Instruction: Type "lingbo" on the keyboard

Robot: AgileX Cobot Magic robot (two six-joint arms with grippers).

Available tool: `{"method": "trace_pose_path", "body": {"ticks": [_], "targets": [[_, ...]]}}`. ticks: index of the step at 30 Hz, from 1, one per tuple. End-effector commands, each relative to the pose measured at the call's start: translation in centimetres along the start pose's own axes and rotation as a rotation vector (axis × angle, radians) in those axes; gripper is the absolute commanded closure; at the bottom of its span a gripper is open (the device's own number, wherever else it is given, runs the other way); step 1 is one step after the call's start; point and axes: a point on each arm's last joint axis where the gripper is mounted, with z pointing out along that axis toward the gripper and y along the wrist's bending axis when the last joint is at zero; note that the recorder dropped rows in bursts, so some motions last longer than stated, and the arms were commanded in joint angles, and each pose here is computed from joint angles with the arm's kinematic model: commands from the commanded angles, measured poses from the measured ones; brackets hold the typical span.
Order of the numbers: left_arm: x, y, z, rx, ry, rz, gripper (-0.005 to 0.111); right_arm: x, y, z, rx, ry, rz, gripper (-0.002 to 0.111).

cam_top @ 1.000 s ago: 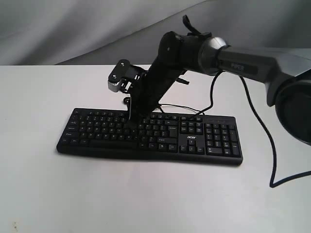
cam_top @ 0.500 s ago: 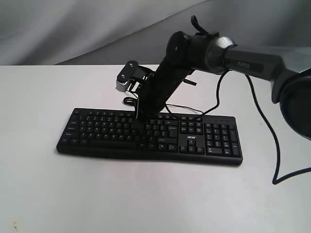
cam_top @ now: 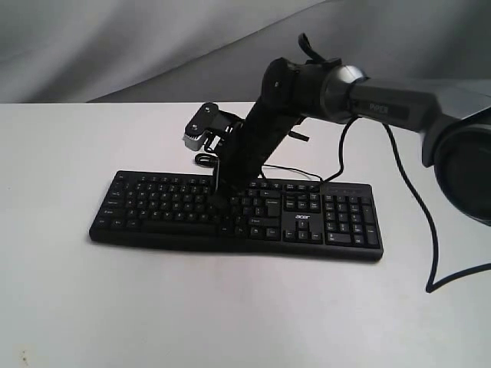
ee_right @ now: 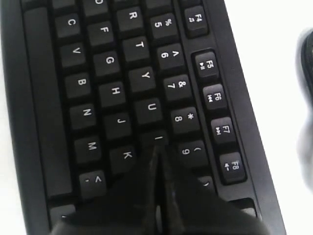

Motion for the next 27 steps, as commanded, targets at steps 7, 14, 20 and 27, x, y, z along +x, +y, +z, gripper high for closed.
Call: {"method": "trace_pose_path", "body": {"ticks": [7,14,20,27], "targets": [[0.1,-0.01,0.01,0.0,-0.004,-0.006,0.106,0.48,-0.4,0.24,0.003,0.004,0.01,0.108],[0.1,-0.01,0.01,0.0,-0.004,-0.006,0.106,0.48,-0.4,0.24,0.003,0.004,0.01,0.108],[0.1,-0.01,0.01,0.0,-0.004,-0.006,0.106,0.76,-0.31,0.49,-0.001,0.011,0.012,0.108],[0.1,-0.01,0.01,0.0,-0.004,-0.006,0.106,1.04,-0.34,1.03,-0.01,0.021,0.015,0.108]]}}
